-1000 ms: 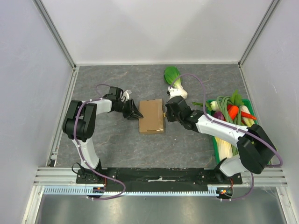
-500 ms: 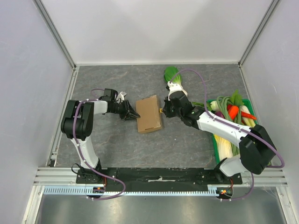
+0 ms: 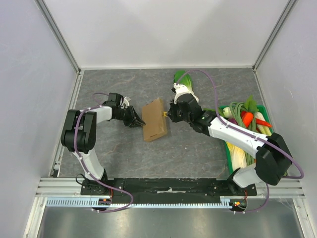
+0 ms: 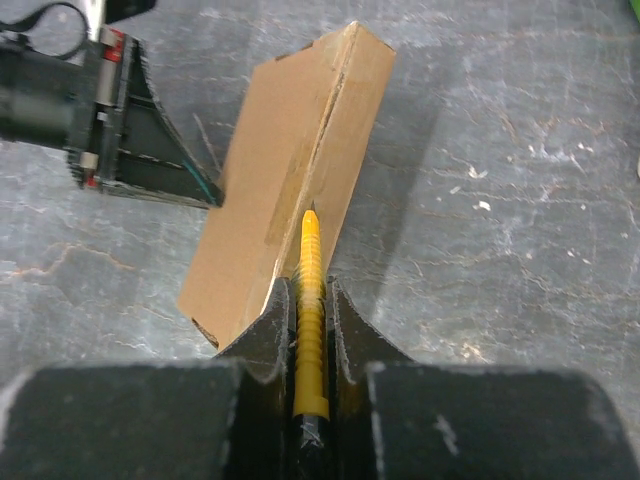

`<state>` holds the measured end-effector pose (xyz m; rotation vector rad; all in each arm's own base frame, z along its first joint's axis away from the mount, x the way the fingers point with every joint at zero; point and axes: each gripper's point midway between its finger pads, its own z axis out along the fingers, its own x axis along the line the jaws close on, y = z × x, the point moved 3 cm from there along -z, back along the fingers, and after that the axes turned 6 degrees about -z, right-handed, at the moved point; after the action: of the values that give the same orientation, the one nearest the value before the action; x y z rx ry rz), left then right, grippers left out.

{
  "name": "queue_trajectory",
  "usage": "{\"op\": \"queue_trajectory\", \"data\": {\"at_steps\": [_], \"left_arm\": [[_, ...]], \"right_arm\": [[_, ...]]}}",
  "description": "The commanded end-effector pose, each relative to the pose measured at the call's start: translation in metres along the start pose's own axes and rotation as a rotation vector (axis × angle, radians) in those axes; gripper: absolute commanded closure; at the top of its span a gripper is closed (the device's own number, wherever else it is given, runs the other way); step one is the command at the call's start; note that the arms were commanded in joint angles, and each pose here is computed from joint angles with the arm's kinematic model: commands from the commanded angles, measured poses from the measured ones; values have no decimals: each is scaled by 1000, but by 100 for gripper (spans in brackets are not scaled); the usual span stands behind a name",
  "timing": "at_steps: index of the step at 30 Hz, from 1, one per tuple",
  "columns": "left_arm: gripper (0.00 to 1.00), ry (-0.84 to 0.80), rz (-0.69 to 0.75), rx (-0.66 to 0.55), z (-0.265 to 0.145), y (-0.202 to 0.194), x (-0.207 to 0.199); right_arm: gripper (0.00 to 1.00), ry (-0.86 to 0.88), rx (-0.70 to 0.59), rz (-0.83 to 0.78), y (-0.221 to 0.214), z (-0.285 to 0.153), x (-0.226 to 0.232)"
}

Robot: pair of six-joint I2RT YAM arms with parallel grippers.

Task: Unpack the express box

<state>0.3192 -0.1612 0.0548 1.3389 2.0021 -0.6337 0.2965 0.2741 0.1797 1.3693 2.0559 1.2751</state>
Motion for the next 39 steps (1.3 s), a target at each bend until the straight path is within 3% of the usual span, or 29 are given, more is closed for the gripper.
{"op": "queue_trajectory", "data": {"at_steps": [1,18,25,31,39], "left_arm": [[82,142,34,-72,-3,8,15],[83,186,49,-107,-12,11,16],[81,259,65,-211,-29,22,12],[73,268,113,-319,-56,35,-10],[72,263,155,-425,-86,51,-38]], "right_arm": [[100,179,-93,-14,37,-9,51],[100,218,-55,-79,34,13,83],[100,232,-68,-105,44,15,93],[100,214,-125,-115,62,3,92],[100,183,-193,-108,82,-14,88]]}}
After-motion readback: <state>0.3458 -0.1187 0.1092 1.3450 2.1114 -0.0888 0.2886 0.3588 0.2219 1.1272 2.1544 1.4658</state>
